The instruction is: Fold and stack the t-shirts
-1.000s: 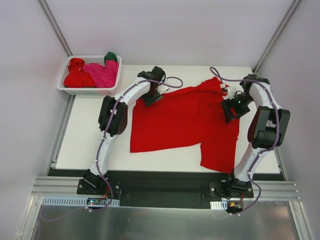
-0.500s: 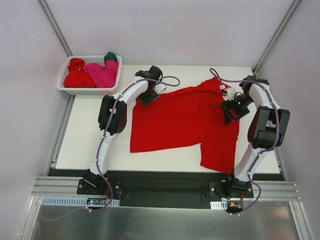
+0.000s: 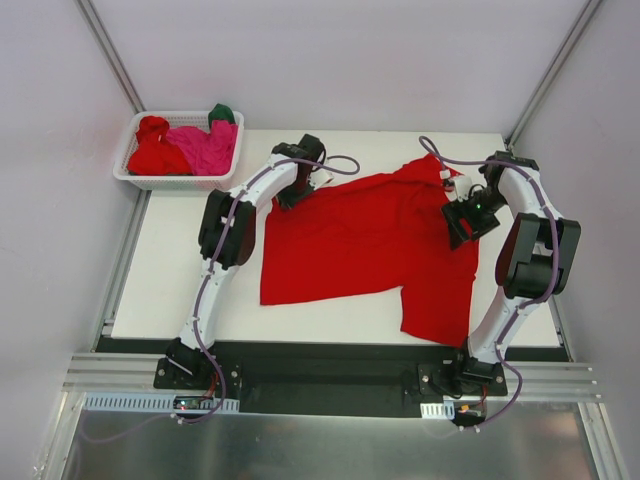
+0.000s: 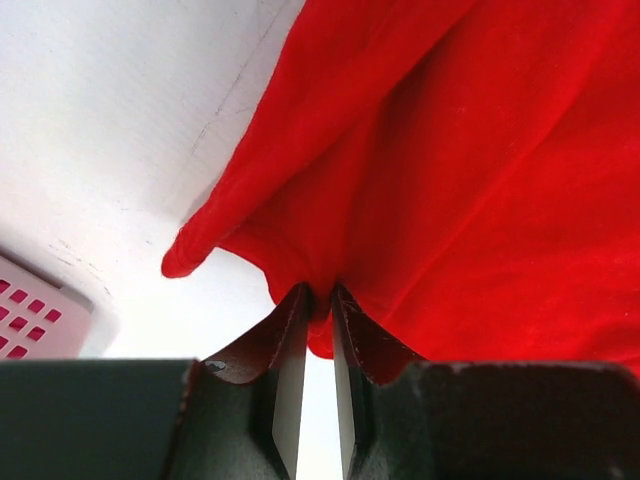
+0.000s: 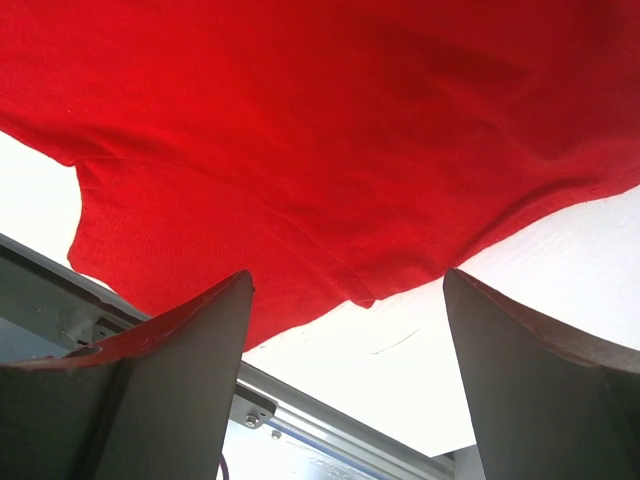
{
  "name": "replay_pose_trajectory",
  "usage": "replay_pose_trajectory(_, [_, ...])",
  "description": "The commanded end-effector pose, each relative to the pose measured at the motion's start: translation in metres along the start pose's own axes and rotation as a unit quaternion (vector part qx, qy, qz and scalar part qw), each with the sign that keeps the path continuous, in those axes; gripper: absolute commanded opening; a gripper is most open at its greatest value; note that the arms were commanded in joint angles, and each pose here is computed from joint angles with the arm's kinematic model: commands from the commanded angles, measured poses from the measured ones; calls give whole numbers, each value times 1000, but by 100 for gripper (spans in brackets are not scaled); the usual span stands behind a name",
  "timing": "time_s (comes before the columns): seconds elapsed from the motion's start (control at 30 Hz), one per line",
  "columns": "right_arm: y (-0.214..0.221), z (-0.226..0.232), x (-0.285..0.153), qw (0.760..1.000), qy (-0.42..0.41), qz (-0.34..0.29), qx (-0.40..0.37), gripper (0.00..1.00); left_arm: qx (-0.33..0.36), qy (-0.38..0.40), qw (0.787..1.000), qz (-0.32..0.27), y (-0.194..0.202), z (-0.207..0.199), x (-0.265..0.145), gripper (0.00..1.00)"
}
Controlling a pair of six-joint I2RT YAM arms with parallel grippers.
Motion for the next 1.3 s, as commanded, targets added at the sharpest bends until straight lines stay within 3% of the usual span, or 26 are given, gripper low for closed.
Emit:
replay_pose_trajectory(0.0, [1,17,-14,1000,-13,-15,-10,80,-6,-14,1000,-14,-4,12,-19,15])
replay_pose_trajectory(0.3, [-1,16,-14,1000,-14,-18,-10,81,-11,-51,998,-42,-11,30,-53,8])
replay_pose_trajectory(0.6, [-2,16,-13,1000,-15,-18,-10,81,-11,-85,994,-67,-18,48,-82,7])
replay_pose_trajectory(0.83, [-4,17,-13,1000,-16,-18,-12,81,-1,-104,993,-59,-18,56,-82,9])
replay_pose_trajectory(1.27, [-2,18,-13,1000,-15,-16,-13,81,21,-134,990,-32,-22,74,-46,11])
Point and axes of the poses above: each gripper's point midway between its finger pads, its own x axis out along the fingers, its own z axis along the line the jaws close on, y = z × x, the point moved 1 cm from there along -x, back along the fingers, and after that the axes turned 3 degrees about x, right-handed, at the moved point
